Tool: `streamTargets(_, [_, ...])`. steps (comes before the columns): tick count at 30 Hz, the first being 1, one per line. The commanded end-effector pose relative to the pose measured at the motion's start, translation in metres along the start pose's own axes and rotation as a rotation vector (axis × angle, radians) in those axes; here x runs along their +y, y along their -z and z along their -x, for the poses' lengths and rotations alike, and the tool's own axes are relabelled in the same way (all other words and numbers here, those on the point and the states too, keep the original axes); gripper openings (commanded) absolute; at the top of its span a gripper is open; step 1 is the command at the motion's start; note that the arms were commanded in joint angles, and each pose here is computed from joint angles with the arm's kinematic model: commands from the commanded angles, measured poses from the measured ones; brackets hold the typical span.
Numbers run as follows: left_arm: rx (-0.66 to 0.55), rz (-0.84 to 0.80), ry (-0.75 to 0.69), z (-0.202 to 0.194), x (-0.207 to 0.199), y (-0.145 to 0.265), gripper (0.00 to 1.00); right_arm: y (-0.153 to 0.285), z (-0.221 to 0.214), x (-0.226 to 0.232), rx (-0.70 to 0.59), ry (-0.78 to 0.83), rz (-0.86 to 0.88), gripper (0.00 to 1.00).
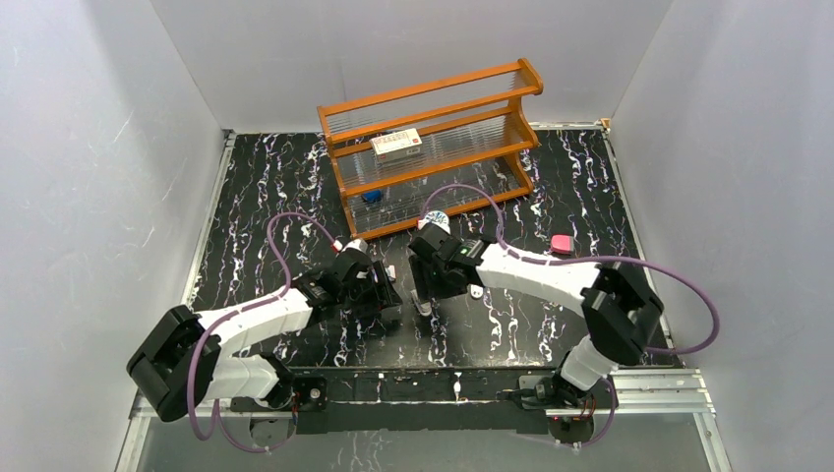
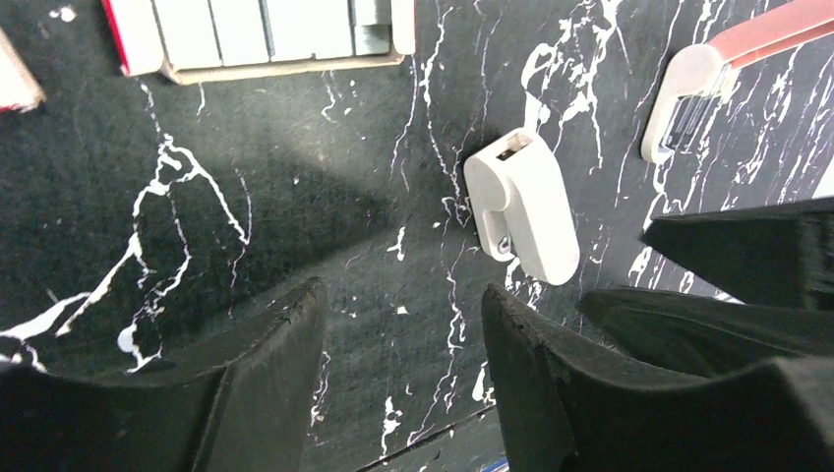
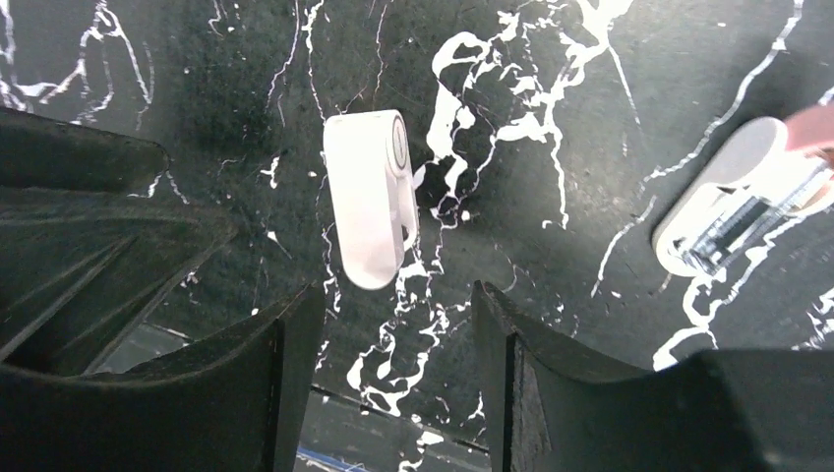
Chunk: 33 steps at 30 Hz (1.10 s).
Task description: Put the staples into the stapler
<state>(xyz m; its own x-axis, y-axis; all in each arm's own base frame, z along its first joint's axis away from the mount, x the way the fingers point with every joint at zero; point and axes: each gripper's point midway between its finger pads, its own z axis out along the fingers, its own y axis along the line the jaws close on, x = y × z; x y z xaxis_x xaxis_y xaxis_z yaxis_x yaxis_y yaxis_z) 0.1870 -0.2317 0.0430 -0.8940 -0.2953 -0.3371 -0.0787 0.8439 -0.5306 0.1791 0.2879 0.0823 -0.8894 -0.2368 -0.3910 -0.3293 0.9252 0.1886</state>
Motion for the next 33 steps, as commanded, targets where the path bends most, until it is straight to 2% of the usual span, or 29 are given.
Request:
streamTargets(1, [-0.032,-0.009,-0.005,0.008,-0.002,-0.006,0.55,-0.011,0.012,0.025,-0.014,0.046,0.083,0.63])
streamTargets(5, [-0.005,-0.057,-0.017,0.002,-0.009,-0.01,0.51,-0.024,0.003,0.026,0.03,0.062,0.071,0.59])
streamTargets(12, [0.025,-0.12,-0.032,-0.004,-0.017,-0.018,0.41,-0.03,-0.001,0.024,0.055,0.072,0.032,0.33])
streamTargets(14, [0.04,-0.146,-0.038,-0.007,-0.021,-0.02,0.41,-0.03,-0.001,0.022,0.053,0.061,0.02,0.29])
streamTargets(21, [0.086,-0.283,-0.047,-0.017,-0.041,-0.02,0.44,-0.013,0.005,0.038,0.002,-0.02,0.141,0.25])
streamTargets(24, [0.099,-0.307,-0.051,-0.02,-0.043,-0.024,0.44,-0.008,0.005,0.044,0.018,-0.062,0.211,0.25])
streamTargets(33, [0.087,-0.33,-0.028,-0.02,-0.044,-0.03,0.18,-0.001,0.0,0.058,0.067,-0.117,0.336,0.24])
